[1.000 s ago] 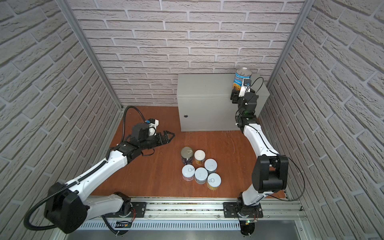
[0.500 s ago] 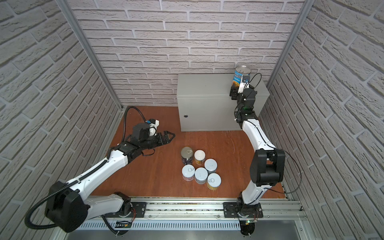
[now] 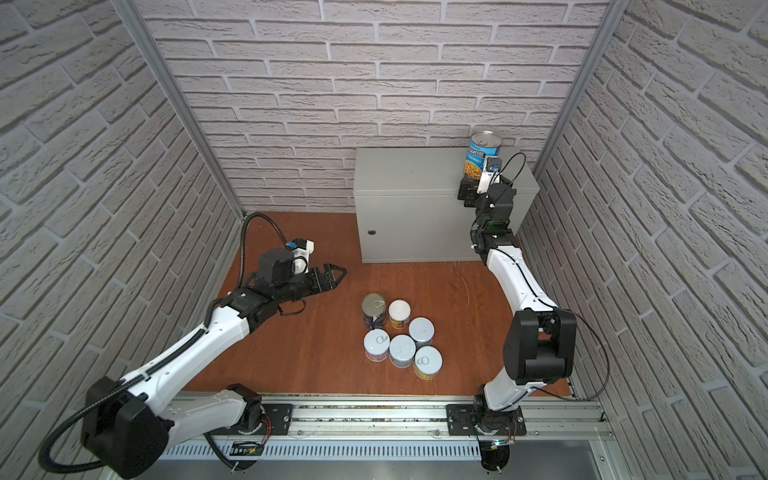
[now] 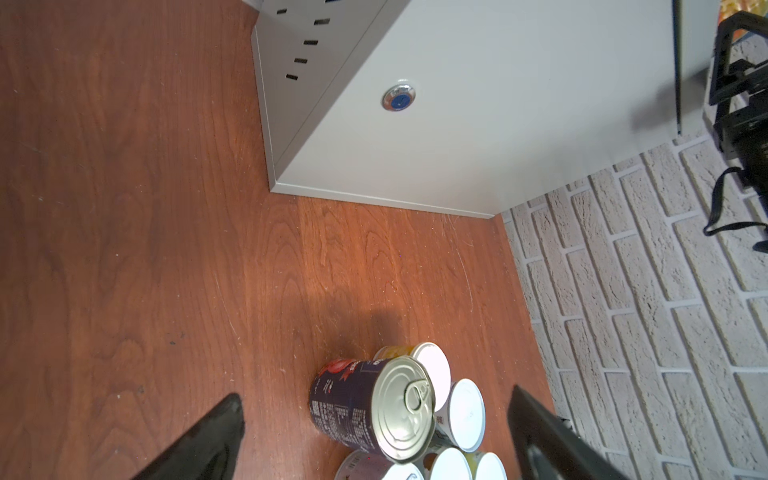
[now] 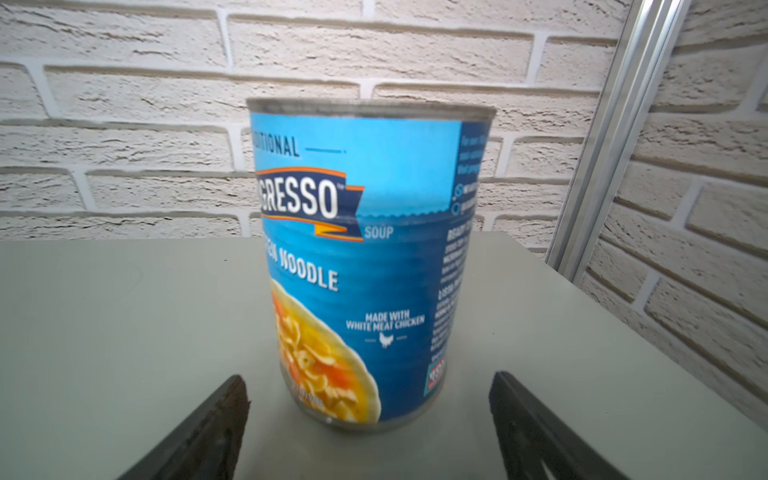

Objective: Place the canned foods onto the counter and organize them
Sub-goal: 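Open the right gripper and release the blue can on the cabinet, then move the right gripper back down toward the cluster of cans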

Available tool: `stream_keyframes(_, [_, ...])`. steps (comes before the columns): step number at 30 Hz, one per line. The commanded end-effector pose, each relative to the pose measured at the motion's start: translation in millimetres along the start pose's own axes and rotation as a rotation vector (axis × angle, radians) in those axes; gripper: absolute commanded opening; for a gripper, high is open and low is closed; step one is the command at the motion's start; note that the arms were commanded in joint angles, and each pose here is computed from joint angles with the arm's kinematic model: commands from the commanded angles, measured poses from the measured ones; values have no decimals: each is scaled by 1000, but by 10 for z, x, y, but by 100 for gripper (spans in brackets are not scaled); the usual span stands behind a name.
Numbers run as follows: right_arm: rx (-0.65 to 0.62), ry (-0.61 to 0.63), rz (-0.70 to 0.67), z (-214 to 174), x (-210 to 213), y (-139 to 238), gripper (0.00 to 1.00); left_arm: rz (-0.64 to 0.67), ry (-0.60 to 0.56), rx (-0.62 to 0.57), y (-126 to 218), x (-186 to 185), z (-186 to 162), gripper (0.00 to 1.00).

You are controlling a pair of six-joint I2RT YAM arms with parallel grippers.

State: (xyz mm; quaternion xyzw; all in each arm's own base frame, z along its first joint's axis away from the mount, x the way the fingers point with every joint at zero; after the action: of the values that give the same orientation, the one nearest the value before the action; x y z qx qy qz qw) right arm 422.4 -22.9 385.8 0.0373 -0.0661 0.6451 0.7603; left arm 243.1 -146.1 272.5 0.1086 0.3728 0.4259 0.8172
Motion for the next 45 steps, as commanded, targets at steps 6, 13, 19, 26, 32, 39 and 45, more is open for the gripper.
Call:
stream_keyframes(6, [-43, -41, 4, 270, -34, 594, 94, 46, -107, -42, 265, -55, 15, 98])
stream_keyframes(13, [36, -83, -40, 267, -133, 1142, 94, 63, -141, -65, 312, -32, -19, 98])
stream_keyframes(19, [143, -75, 1, 179, -196, 1828, 94, 48, -162, -75, 240, 18, -105, 98])
stream_keyframes(26, [289, -107, 37, 232, -235, 2525, 96, -45, -195, -32, 79, 1, -193, 98])
stream_keyframes(32, [509, -140, 119, -42, -212, 2784, 95, -118, -216, -32, 32, -94, -298, 98])
stream_keyframes(39, [647, -200, 187, -406, -209, 2954, 94, -46, -331, -39, 143, -182, -438, 98])
stream_keyframes(45, [705, -242, 241, -547, -182, 2995, 94, -44, -337, -70, 60, -70, -614, 98])
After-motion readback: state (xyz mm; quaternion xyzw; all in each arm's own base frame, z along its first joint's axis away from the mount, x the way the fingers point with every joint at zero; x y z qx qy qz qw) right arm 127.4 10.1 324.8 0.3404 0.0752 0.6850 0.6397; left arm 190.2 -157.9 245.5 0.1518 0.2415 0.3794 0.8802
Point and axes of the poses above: each gripper's point midway between its finger pads, its own y axis back along the fingers, its own x axis along the line the jaws close on, z = x × y, the point moved 10 cm from there along y, back along the fingers, and after that the axes turned 9 degrees about -y, right-handed, at the moved point
